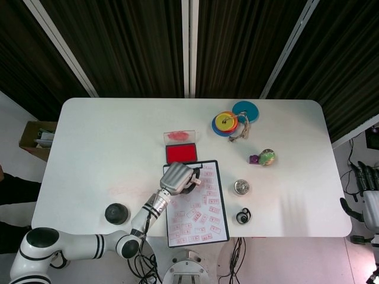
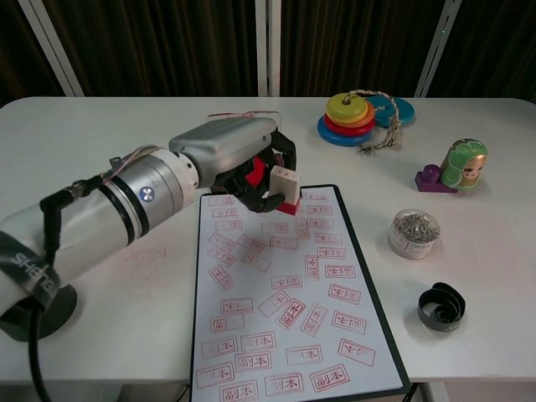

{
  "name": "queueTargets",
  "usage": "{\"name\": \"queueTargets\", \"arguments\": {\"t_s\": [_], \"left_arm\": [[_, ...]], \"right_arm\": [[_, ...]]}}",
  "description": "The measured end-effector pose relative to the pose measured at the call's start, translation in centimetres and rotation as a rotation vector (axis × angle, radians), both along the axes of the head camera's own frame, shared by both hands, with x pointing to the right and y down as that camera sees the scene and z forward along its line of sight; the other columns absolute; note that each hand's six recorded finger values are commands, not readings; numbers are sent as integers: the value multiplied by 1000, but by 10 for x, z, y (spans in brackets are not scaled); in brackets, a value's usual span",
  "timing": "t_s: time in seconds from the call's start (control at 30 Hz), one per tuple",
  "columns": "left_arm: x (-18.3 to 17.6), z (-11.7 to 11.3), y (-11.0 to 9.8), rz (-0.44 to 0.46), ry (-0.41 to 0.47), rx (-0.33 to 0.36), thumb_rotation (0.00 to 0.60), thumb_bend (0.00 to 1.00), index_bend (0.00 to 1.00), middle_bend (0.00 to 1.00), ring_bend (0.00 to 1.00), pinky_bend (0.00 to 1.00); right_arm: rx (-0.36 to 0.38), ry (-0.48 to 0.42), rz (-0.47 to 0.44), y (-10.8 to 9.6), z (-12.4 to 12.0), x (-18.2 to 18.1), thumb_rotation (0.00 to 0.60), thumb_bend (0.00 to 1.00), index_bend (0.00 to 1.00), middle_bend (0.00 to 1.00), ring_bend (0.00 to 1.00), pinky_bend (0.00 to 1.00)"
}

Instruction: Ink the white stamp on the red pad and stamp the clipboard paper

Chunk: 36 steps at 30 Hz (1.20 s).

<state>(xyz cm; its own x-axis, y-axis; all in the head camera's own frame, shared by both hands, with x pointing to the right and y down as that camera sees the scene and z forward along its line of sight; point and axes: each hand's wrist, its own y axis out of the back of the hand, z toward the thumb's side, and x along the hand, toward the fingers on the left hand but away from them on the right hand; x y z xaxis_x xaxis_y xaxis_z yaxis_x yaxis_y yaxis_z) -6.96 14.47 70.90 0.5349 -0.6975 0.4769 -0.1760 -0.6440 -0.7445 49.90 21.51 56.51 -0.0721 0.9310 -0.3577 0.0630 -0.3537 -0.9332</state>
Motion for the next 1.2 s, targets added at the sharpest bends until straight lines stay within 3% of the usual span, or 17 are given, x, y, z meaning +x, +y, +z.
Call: {"name": "queueTargets", "arguments": {"t_s": [0.37,0.73,0.9,1.2], "left_arm": [[-55,-27,-11,-115,12,-82,600,416,693,691,1000,1000],[-135,-29,21,-251,20,-204,600,416,694,691,1000,1000],[-161,-24,38,-276,27,-207,600,416,689,690,1000,1000],[-188,-3,62,-250,-13,-153,600,416,681,686,1000,1000]], "right_arm": [[-3,-1,-18,-1,1,-8,600,223,0,0,0,0],[-37,-5,-47,0,12,-19,600,223,0,0,0,0],[-43,0,-52,1,12,-21,600,224,0,0,0,0],[-43,9,-51,4,11,-21,600,224,0,0,0,0]]}}
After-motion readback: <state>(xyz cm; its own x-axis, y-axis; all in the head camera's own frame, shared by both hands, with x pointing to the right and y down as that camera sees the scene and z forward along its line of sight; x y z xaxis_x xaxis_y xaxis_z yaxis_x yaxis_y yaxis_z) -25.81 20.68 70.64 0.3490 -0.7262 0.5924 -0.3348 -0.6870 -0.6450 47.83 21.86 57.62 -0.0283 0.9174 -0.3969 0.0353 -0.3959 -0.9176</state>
